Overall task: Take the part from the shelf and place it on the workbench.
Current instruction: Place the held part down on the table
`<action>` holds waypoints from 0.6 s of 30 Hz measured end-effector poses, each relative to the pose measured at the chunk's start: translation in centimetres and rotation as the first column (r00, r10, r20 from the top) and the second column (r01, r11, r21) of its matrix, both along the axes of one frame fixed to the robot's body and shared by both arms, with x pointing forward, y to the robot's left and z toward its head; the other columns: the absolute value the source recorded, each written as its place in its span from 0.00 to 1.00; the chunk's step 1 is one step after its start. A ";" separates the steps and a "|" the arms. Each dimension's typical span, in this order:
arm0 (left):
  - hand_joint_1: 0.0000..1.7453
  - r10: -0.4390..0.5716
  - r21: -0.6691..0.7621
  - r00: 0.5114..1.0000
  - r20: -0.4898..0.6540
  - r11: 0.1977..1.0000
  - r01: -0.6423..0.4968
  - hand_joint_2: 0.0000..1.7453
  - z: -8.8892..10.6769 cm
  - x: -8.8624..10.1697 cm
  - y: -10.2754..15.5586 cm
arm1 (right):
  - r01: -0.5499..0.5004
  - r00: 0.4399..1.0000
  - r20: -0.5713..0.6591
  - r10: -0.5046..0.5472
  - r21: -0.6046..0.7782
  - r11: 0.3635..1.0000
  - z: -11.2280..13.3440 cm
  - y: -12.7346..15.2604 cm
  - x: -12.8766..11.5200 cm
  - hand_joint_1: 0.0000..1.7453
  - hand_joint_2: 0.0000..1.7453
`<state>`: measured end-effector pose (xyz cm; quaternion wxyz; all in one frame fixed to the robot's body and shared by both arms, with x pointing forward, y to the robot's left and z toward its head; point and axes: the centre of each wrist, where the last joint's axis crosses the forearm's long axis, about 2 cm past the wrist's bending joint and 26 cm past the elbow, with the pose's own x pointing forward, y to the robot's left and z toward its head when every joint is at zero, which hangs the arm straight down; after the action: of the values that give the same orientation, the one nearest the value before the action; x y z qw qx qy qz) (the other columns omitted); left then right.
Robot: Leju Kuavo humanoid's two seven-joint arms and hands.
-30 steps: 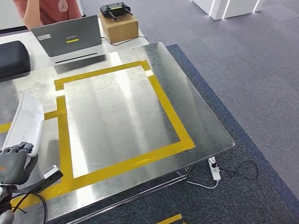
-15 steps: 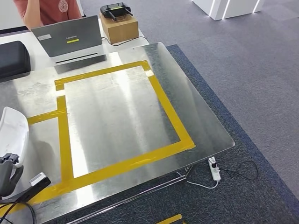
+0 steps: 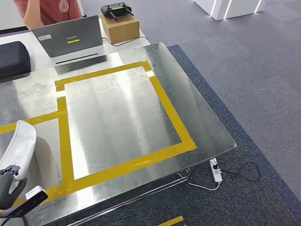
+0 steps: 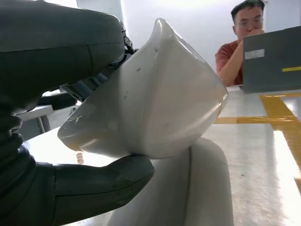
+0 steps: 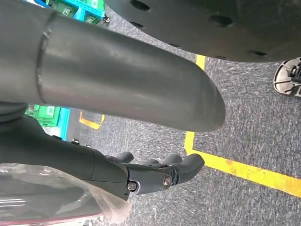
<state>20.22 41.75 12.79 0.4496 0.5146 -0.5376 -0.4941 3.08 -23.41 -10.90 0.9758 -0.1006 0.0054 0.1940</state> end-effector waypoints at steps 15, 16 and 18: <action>0.00 -0.136 -0.090 0.990 0.046 0.986 0.140 0.50 0.4 -1.6 -0.7 | -0.006 1.000 0.006 0.006 0.008 1.000 0.0 0.0 0.0 0.00 0.00; 0.00 -0.141 -0.092 0.988 0.055 0.985 0.146 0.25 0.5 -1.7 -0.8 | -0.006 1.000 0.007 0.006 0.009 1.000 0.0 0.0 0.0 0.00 0.00; 0.00 -0.151 -0.095 0.986 0.070 0.983 0.157 0.00 0.7 -1.7 -1.0 | -0.006 1.000 0.007 0.006 0.009 1.000 0.0 0.0 0.0 0.00 0.00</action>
<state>18.48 40.76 13.45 0.4181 0.4635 -0.6137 -0.4834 3.11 -23.42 -10.91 0.9756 -0.0971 0.0008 0.1967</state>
